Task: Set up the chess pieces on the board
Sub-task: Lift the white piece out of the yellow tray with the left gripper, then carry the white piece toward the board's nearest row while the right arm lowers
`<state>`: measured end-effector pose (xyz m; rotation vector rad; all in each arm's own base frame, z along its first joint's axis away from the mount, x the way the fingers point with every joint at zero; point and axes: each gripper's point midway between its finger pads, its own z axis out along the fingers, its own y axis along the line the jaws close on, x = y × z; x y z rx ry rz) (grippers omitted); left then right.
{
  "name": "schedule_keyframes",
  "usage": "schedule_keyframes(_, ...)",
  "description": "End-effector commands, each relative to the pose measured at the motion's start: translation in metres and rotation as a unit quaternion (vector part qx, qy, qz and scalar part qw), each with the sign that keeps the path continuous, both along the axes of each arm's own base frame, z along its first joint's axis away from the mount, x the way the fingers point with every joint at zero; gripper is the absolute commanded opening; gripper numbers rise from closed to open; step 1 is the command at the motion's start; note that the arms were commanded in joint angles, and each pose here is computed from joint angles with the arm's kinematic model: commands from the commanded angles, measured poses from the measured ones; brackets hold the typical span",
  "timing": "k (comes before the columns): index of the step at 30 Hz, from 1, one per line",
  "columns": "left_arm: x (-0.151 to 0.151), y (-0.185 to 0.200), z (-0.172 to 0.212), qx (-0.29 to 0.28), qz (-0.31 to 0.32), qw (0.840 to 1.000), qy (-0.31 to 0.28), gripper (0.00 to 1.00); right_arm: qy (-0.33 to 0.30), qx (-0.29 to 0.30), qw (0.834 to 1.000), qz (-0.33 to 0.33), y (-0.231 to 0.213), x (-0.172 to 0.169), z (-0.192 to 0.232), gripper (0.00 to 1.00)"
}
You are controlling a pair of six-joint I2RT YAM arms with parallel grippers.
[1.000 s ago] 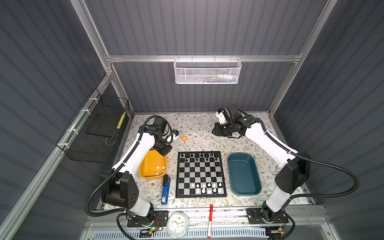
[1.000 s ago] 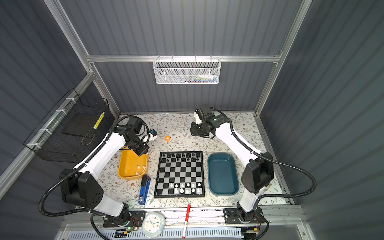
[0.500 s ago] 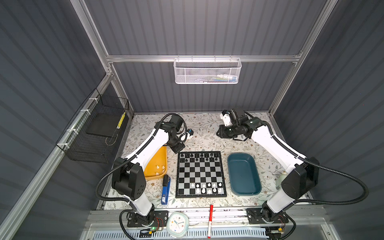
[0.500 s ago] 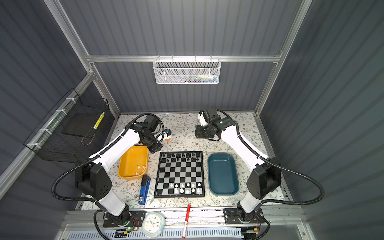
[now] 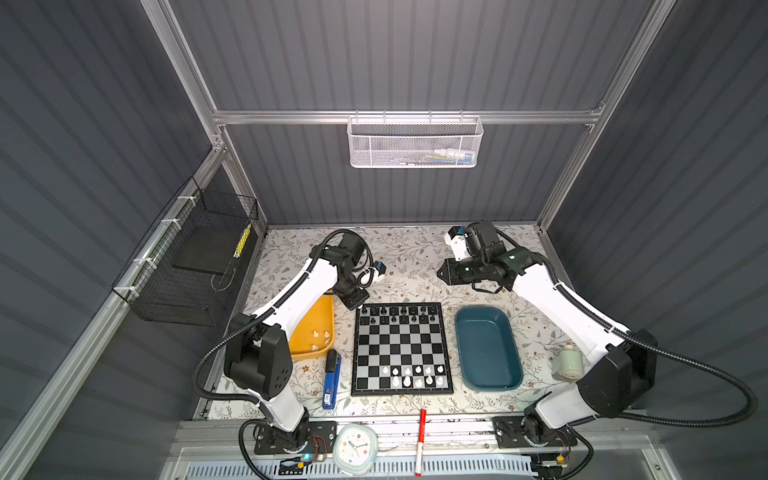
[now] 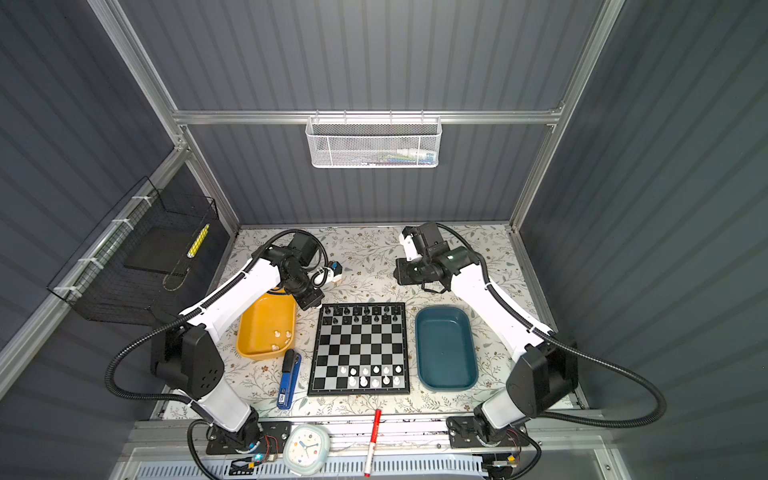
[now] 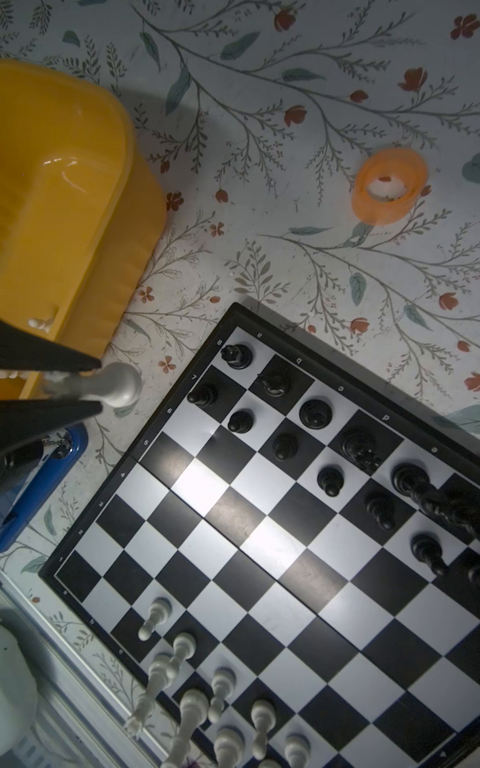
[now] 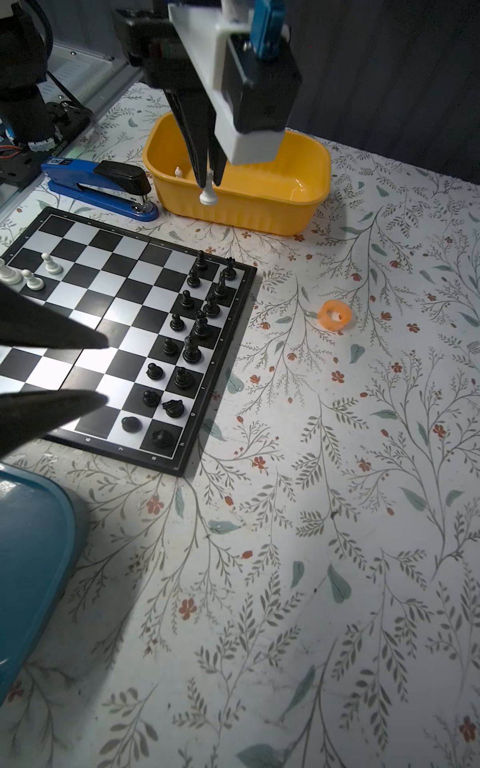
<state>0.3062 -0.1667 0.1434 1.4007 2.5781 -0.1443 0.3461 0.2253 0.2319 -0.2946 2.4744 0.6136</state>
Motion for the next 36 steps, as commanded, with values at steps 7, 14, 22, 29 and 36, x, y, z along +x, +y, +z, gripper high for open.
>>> schedule_keyframes(7, -0.031, 0.005, 0.012, -0.011, -0.023, 1.000, 0.018, 0.11, -0.019, -0.003, 1.000, 0.016, -0.004, -0.010, -0.001, 0.22)
schedule_keyframes(14, -0.051, 0.009, -0.002, -0.007, -0.038, 0.999, 0.032, 0.11, -0.001, 0.015, 1.000, 0.026, -0.003, -0.026, -0.015, 0.23)
schedule_keyframes(22, -0.065, 0.010, -0.012, -0.006, -0.079, 0.996, 0.029, 0.11, 0.026, 0.037, 0.999, 0.028, -0.001, -0.046, -0.027, 0.23)
schedule_keyframes(29, -0.090, 0.017, -0.027, -0.001, -0.114, 0.993, 0.029, 0.11, 0.031, 0.038, 0.999, 0.011, -0.001, -0.053, -0.042, 0.23)
schedule_keyframes(36, -0.116, 0.026, -0.032, 0.001, -0.143, 0.989, 0.029, 0.11, 0.033, 0.035, 0.999, 0.003, 0.004, -0.060, -0.051, 0.23)
